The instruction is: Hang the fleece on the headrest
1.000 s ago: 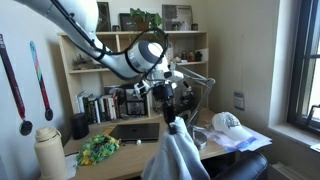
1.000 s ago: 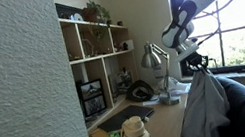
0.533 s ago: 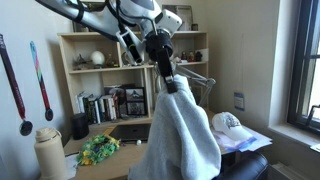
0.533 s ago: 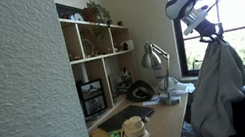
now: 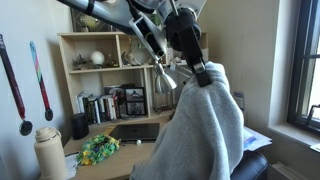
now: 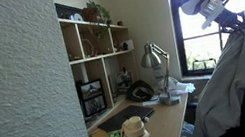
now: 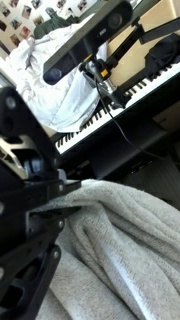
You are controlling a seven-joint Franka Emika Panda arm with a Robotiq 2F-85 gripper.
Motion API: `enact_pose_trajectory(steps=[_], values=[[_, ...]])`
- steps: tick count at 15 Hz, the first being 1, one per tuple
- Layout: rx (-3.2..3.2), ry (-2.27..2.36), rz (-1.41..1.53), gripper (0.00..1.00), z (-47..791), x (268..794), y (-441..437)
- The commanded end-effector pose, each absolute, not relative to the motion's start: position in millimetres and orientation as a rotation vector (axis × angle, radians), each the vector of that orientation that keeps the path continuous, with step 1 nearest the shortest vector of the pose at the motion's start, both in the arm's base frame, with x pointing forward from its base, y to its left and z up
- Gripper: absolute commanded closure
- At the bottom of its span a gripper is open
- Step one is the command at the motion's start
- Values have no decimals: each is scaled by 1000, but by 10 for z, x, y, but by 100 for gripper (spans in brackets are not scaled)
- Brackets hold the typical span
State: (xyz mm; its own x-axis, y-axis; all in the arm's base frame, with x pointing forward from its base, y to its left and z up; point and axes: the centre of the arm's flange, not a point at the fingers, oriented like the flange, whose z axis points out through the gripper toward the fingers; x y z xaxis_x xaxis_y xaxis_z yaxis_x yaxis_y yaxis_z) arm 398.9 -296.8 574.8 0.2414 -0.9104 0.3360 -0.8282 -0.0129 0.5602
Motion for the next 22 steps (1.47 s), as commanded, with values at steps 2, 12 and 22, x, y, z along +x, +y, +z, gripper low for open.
enact_pose_trajectory(steps=[2,12,22], values=[[1635,-1703,-175,95,5683,3908,-3346],[1393,-1606,-267,95,4969,3926,-3626],[1259,-1623,-388,94,4690,3416,-4022]])
